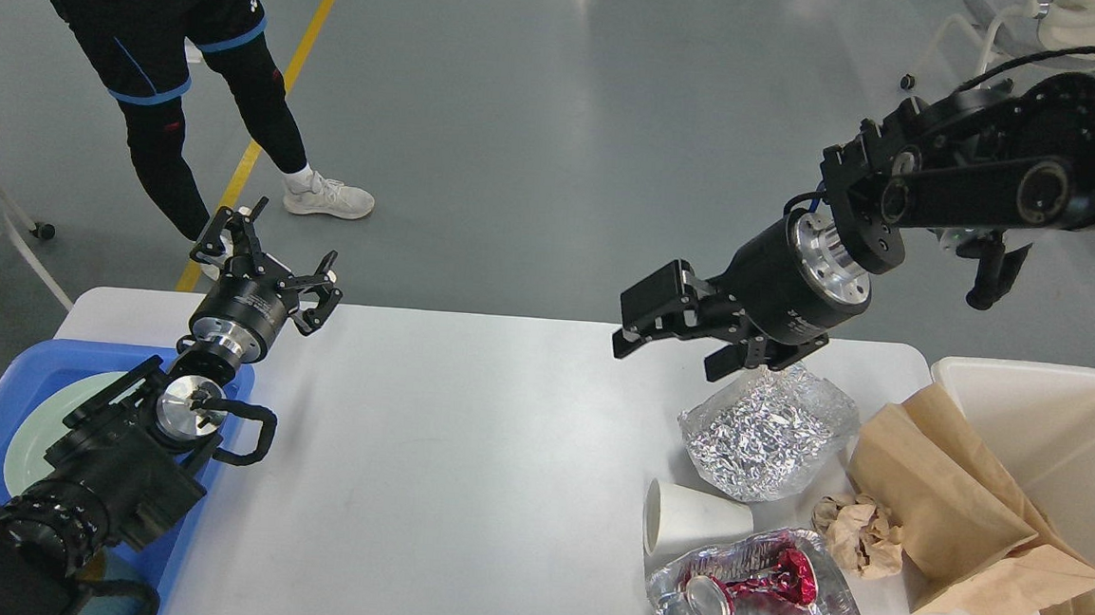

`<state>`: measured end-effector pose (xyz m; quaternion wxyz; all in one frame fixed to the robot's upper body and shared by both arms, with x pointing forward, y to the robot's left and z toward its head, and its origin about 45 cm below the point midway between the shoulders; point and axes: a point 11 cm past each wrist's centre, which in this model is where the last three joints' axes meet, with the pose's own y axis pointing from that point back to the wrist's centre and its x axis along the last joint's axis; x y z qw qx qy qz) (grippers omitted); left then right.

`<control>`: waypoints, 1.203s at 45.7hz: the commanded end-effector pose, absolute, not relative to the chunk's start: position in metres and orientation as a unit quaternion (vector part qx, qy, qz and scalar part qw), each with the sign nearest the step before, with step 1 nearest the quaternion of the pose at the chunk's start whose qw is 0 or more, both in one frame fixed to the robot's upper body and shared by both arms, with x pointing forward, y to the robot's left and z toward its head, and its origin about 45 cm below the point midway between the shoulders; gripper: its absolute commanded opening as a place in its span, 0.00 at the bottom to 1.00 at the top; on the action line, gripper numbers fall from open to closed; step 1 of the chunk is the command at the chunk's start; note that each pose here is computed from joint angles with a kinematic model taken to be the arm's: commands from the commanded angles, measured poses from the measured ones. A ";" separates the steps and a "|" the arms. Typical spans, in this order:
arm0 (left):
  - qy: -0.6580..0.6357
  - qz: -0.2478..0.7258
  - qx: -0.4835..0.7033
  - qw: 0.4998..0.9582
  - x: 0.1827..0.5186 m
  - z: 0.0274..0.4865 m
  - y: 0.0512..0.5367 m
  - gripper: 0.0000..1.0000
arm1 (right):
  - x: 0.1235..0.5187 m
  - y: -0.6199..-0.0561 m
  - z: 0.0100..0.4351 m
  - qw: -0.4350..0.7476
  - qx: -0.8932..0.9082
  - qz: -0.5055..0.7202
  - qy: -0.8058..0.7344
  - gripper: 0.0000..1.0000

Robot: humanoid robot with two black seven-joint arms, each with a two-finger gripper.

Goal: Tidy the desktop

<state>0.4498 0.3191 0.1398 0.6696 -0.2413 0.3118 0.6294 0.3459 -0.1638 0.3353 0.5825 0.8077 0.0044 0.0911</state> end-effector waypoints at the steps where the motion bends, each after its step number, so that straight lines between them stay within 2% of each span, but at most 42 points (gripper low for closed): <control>1: 0.312 0.630 -0.241 0.670 0.450 0.140 0.319 0.98 | 0.317 -0.175 0.341 0.662 0.744 0.071 0.047 1.00; 5: 0.312 0.630 -0.241 0.670 0.450 0.140 0.319 0.98 | 0.298 -0.177 0.341 0.671 0.736 0.061 0.062 1.00; 11: 0.312 0.629 -0.241 0.670 0.450 0.140 0.319 0.98 | 0.322 -0.224 0.341 0.703 0.706 0.083 -0.021 1.00; 25: 0.312 0.629 -0.242 0.670 0.450 0.140 0.319 0.98 | 0.329 -0.345 0.262 0.779 0.607 0.129 -0.089 1.00; 55: 0.312 0.629 -0.242 0.670 0.450 0.140 0.319 0.98 | 0.289 -0.417 0.129 0.792 0.595 0.083 -0.108 0.99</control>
